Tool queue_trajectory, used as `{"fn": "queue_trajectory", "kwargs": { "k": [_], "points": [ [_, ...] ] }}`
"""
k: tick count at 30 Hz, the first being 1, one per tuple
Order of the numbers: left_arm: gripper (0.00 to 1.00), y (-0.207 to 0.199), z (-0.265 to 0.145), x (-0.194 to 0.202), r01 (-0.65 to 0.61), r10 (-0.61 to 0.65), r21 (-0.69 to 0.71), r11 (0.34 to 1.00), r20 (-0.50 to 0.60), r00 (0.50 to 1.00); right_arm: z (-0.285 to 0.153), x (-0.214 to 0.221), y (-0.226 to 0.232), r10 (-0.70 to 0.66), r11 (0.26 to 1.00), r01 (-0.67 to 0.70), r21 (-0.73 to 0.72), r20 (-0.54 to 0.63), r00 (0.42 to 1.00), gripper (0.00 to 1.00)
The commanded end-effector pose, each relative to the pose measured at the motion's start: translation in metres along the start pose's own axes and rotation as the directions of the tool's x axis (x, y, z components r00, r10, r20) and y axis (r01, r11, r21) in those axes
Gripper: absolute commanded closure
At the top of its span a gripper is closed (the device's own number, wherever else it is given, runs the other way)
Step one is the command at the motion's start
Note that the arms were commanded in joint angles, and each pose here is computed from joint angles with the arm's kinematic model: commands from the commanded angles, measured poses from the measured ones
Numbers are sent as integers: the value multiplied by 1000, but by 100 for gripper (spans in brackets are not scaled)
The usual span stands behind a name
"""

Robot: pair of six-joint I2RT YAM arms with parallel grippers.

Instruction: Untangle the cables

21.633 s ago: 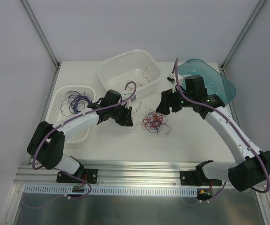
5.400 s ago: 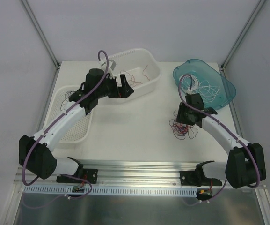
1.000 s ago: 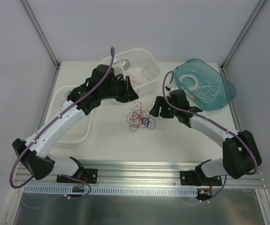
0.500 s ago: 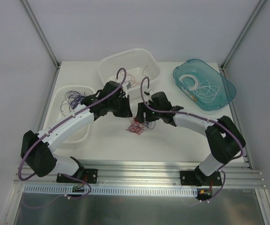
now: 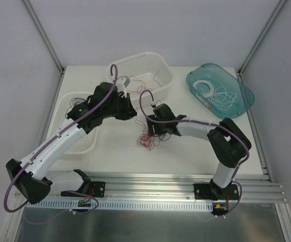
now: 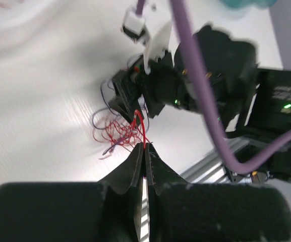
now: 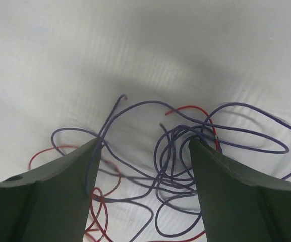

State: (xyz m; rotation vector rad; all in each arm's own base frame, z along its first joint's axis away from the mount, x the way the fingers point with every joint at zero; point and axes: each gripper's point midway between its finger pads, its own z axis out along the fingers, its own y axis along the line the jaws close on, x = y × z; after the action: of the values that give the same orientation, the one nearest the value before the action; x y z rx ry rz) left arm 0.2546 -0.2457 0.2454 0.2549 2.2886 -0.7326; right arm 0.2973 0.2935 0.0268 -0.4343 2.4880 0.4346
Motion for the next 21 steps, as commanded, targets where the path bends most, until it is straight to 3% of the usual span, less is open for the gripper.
{"fn": "queue_trajectory", "kwargs": {
  "k": [1,6,10,19,21],
  "points": [
    [100,-7,-57,-71,-37,39,-12,999,236,971,-10,29,-50,2,974,14,226,-71,997,25],
    [100,2,-109,-124,-58,92,-101,993,378,921,-30,60,-98,81,932,-41,361,-97,992,26],
    [100,-5,-166,-174,-72,148,-166,983,506,850,-47,78,-131,178,893,-122,432,-92,980,27],
    [100,0,-246,-248,-48,301,-368,929,671,678,-67,76,-136,281,873,-226,433,-67,957,26],
    [100,-3,-247,-253,-64,313,-367,928,674,670,-70,78,-139,299,866,-241,438,-69,952,26]
  ]
}}
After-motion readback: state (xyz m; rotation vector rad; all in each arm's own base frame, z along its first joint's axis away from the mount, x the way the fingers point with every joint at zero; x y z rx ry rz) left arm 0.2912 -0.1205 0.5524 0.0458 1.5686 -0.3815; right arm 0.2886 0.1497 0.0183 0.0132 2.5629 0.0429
